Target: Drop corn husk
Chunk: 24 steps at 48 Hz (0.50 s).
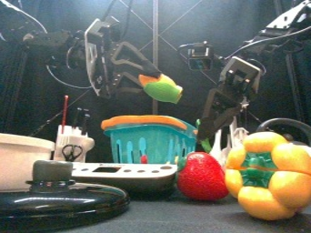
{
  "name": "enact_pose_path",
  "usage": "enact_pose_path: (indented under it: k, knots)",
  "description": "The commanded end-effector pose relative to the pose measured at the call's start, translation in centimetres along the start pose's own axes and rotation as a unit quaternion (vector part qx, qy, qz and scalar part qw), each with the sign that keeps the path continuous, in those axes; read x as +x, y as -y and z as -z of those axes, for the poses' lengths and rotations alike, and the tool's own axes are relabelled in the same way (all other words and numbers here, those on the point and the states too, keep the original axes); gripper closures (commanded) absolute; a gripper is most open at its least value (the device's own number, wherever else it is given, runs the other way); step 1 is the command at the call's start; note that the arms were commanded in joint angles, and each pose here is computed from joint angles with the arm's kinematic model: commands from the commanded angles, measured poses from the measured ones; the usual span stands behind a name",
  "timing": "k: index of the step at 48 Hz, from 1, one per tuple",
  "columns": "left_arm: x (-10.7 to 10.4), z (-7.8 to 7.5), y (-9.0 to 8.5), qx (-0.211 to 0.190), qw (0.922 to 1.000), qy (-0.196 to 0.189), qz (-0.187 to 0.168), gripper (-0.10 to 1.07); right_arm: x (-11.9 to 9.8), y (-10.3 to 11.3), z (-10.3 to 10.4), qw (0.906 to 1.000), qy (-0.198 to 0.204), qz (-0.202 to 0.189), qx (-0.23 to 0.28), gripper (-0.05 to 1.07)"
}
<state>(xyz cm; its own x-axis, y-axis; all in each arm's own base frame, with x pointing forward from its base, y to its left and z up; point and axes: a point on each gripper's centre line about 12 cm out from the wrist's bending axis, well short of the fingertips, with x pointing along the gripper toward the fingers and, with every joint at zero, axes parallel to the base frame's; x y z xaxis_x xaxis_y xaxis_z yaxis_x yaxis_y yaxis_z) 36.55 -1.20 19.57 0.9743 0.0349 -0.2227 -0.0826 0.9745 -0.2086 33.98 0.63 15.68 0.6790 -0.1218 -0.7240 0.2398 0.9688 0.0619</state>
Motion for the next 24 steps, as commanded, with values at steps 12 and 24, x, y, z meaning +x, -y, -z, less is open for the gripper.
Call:
enact_pose_path:
  k: [12,24]
  knots:
    - [0.05,-0.73,0.11,-0.001,0.9999,0.012,0.002,0.39,-1.02,-0.19,-1.58,0.9996,0.026,-0.008,0.012,0.2]
    - [0.05,-0.74,0.06,-0.001,0.9999,0.012,0.001,0.39,-1.19,-0.13,-1.42,0.9995,0.025,-0.009,0.014,0.06]
